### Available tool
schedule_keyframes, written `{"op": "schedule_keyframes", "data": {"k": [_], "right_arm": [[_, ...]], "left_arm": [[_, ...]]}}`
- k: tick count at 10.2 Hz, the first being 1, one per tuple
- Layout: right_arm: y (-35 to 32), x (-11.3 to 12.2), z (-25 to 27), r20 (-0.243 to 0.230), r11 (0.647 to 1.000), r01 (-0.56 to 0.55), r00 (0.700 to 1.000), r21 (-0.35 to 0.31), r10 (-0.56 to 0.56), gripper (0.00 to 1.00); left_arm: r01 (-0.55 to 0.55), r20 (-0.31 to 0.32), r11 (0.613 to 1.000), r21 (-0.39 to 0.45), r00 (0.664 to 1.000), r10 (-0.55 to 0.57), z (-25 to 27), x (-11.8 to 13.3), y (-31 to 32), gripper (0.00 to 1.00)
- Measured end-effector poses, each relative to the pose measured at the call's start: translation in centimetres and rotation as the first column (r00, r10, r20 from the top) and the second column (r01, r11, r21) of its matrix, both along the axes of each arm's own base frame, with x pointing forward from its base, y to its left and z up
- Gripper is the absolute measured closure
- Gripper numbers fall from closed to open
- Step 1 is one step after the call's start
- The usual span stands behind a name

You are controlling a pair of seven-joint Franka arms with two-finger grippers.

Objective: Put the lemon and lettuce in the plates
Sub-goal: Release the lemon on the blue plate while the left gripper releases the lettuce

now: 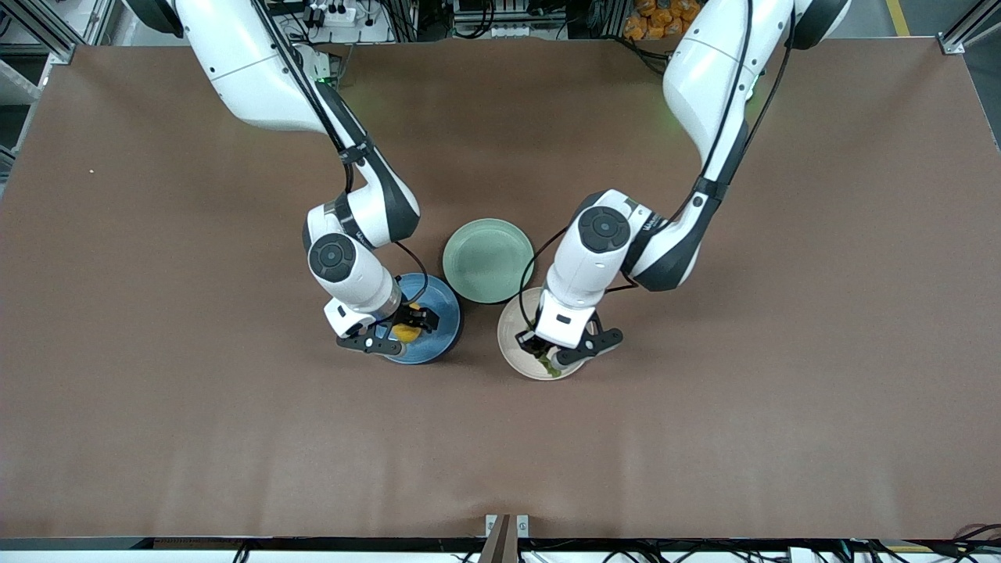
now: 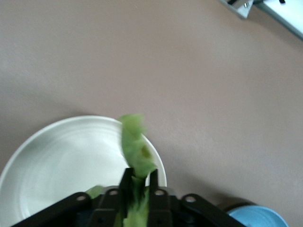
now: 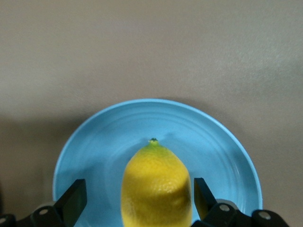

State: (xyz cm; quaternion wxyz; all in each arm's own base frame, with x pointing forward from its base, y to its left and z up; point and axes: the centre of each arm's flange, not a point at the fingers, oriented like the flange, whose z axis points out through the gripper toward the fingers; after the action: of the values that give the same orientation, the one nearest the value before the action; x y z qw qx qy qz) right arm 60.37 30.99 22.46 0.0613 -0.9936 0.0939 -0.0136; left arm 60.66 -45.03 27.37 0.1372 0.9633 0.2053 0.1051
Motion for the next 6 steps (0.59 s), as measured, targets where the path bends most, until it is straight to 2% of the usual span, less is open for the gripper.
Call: {"op": "schedule_keyframes", "data": {"k": [2,5,6], "right_arm": [[-1.8,0.8,3.4,-0.043,1.000,0.019,0.999,-0.012,-0.020,0.00],[-9.5,2.2,9.6,-0.104,1.000,0.001,0.995,-0.013,-0.003,0.00],[-12.4,2.5,10.5,-0.114,1.000,-0.024,0.993,-0.010,0.023,0.00]], "left_arm": [[0.013,0.002,1.000,0.000,1.000,-0.013,0.0,-0.6,-0.8,0.41],[0.000,-0.015,0.999,0.040,1.000,0.001,-0.2,0.6,1.1,0.01],[0.006,-0.036,0.997,0.071,0.999,-0.004,0.0,1.4,2.6,0.00]]}}
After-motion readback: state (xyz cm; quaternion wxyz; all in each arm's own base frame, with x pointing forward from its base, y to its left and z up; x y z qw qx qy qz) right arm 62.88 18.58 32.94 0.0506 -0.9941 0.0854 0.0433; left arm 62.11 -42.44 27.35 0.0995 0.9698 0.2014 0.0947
